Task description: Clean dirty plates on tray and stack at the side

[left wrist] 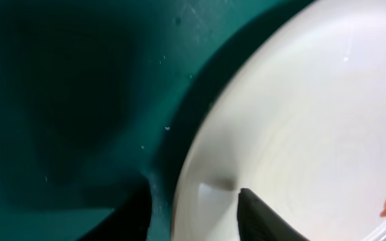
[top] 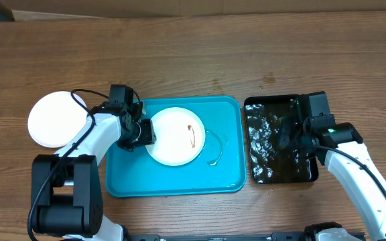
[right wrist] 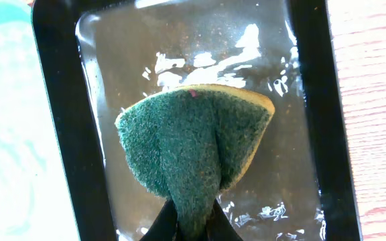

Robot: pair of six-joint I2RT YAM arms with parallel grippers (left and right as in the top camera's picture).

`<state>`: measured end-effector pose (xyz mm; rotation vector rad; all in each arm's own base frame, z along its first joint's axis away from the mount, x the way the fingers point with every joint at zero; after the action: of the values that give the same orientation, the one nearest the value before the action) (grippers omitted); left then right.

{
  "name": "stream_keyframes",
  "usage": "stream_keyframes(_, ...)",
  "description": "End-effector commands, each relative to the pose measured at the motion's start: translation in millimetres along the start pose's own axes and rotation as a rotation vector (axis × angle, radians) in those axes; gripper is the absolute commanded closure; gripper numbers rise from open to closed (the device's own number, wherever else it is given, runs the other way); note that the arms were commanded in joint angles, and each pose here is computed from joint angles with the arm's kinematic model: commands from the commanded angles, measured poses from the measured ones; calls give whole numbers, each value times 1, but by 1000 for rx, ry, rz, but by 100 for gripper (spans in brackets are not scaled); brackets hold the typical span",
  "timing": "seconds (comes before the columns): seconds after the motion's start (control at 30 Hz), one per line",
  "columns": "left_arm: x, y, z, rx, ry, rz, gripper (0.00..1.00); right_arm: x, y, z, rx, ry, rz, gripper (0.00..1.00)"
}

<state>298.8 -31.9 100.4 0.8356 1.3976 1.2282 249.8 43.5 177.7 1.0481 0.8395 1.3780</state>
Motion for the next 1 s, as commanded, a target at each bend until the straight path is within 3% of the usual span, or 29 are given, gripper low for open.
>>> stream_keyframes(0.0, 9, -19, -11, 57, 5, 65, 75, 3, 3, 4, -12, -1, 32, 96)
stream_keyframes(0.1, 10, -19, -11, 57, 5, 66, 93, 2, 3, 2, -3, -1, 30, 96)
stream_keyframes(0.13, 10, -19, -12, 57, 5, 65, 96, 2, 3, 2, 0, -1, 28, 96)
stream_keyframes(0.5, 8, -19, -15, 87, 10, 39, 96, 4, 25, 6, -27, -84, 34, 96)
stream_keyframes(0.73, 4, -19, -17, 104, 13, -10, 96, 6, 30, 9, -30, -37, 58, 96)
stream_keyframes(0.97, 3, -19, -18, 108, 7, -9, 96, 32, 60, 32, -98, 110, 332, 96)
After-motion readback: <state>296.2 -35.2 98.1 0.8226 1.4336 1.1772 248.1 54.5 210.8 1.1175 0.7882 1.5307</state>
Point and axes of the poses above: each gripper's point midway between its finger pads, its own y axis back along the fingers, its own x axis along the line the jaws close on, z = x × y, the point moved 10 cm from there along y, back along the fingers, and after that the axes turned 5 degrees about y, right-handed, at the moved point
